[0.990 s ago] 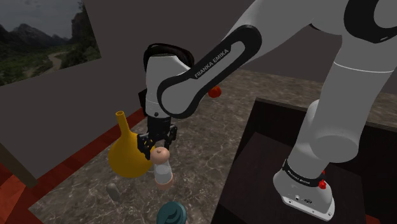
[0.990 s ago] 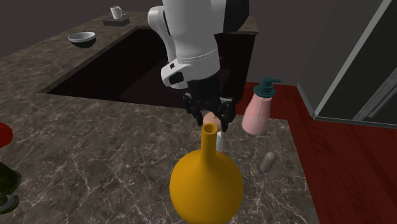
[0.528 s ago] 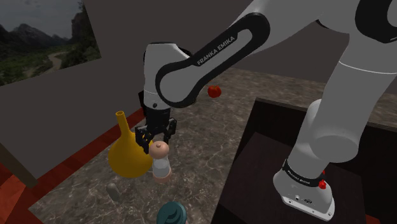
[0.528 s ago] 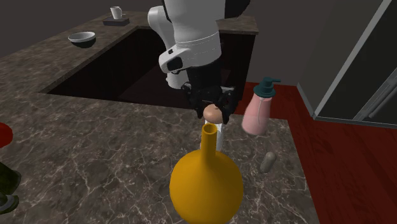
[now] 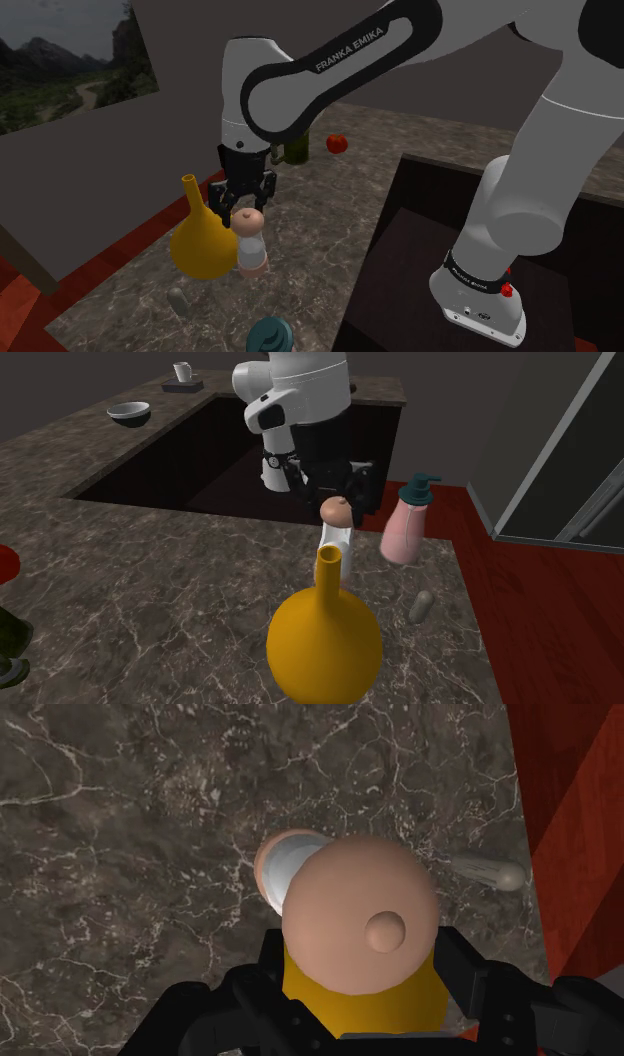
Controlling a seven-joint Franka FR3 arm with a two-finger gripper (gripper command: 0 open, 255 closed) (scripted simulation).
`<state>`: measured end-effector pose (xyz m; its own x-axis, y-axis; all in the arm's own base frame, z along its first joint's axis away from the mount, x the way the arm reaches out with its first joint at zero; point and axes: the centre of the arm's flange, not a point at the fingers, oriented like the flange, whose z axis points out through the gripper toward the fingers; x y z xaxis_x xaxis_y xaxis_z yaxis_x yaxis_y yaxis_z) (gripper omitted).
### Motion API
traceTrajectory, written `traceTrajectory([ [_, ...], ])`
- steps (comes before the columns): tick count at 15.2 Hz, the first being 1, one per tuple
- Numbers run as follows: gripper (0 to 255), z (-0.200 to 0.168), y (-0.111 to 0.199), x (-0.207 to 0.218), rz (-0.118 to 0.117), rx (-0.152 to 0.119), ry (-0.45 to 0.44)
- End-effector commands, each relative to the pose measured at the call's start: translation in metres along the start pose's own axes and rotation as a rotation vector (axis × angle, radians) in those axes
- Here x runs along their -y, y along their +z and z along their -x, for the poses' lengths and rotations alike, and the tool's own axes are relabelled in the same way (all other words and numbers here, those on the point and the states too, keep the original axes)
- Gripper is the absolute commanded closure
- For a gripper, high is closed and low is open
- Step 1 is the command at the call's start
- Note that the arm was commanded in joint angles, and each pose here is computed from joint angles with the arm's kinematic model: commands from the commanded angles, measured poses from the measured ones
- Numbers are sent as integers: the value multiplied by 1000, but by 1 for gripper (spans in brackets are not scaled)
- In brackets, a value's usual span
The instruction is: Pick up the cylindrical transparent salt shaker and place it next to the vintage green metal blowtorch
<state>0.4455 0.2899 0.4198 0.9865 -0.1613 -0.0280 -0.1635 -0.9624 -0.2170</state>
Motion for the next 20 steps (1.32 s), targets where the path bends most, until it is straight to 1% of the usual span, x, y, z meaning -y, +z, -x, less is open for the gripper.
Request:
traceTrajectory([
  [1, 255, 0, -11, 2, 0, 0, 0],
  [20, 255, 3, -109, 24, 0, 0, 0],
])
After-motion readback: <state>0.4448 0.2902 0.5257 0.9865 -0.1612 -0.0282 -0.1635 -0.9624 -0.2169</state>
